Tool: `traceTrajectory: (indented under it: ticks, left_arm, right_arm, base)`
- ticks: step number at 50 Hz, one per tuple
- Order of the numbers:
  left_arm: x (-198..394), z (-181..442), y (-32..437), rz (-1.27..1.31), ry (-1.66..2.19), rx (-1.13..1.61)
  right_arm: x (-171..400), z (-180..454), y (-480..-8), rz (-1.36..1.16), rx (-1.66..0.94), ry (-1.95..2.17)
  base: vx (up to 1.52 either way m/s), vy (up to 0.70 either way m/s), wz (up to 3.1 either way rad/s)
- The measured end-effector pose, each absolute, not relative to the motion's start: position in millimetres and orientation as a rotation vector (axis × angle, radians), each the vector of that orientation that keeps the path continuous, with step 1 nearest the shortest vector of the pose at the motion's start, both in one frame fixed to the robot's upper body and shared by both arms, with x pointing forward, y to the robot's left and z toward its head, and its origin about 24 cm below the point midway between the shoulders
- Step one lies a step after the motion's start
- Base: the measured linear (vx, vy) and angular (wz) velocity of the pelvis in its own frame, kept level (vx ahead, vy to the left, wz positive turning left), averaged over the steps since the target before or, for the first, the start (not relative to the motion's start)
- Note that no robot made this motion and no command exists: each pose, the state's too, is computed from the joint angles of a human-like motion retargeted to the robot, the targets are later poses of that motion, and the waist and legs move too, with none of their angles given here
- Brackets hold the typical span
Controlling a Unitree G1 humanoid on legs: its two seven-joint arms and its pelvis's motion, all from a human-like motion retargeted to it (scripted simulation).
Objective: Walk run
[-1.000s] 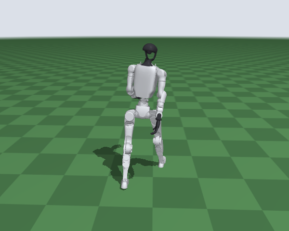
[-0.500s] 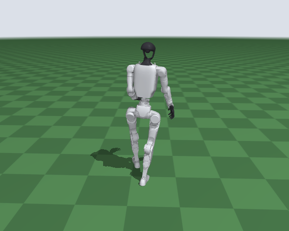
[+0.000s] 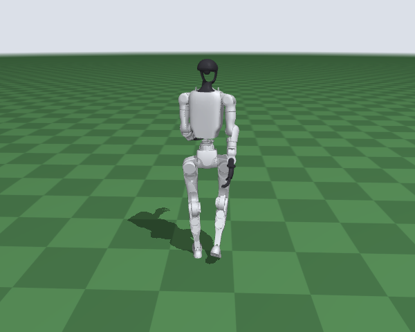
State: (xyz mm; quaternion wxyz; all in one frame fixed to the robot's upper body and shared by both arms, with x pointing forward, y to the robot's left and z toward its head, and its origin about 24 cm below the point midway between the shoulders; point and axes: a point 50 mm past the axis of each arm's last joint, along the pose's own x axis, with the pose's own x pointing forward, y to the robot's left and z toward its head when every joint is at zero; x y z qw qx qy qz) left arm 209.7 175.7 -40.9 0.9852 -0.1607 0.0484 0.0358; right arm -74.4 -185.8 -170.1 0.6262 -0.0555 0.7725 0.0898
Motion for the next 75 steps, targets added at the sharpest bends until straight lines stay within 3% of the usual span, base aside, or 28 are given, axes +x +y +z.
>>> traceTrajectory:
  ticks: [7,14,22,35,42,49,56,65,70,75]
  left_arm:
    - [217,-31,175,-0.001,0.048,-0.319]
    - [203,-45,177,0.038,0.112,-0.335]
    - [174,-70,162,0.108,0.232,-0.458]
    - [188,-56,157,0.039,0.159,-0.409]
    - [188,-54,152,0.035,0.154,-0.399]
    - [183,-57,155,0.076,0.163,-0.417]
    - [187,-60,156,0.076,0.177,-0.448]
    - [206,-49,138,-0.005,0.140,-0.444]
    - [207,-49,124,-0.095,0.159,-0.429]
    - [213,-45,119,-0.183,0.157,-0.376]
  right_arm:
    - [-124,-158,-185,0.227,-0.107,1.918]
    - [-106,-162,-189,0.367,-0.179,1.858]
    - [-31,-175,-203,0.266,-0.310,1.647]
    - [179,-133,-239,0.176,-0.579,1.048]
    - [222,-105,-247,0.121,-0.682,0.828]
    - [174,-135,-228,0.196,-0.607,0.956]
    - [44,-173,-216,0.260,-0.592,1.342]
    - [-89,-164,-211,0.388,-0.387,1.751]
    - [-126,-153,-208,0.408,-0.251,1.876]
    - [-121,-153,-215,0.426,-0.252,1.885]
  base:
    - [0.69,-0.20,0.80]
    - [0.81,-0.41,0.38]
    - [0.88,-0.58,0.81]
    - [0.57,-0.25,-0.25]
    - [0.71,-0.12,0.27]
    - [0.75,-0.13,0.17]
    - [0.85,-0.10,0.80]
    - [0.67,0.12,1.80]
    - [0.67,0.03,2.29]
    - [0.56,-0.03,1.65]
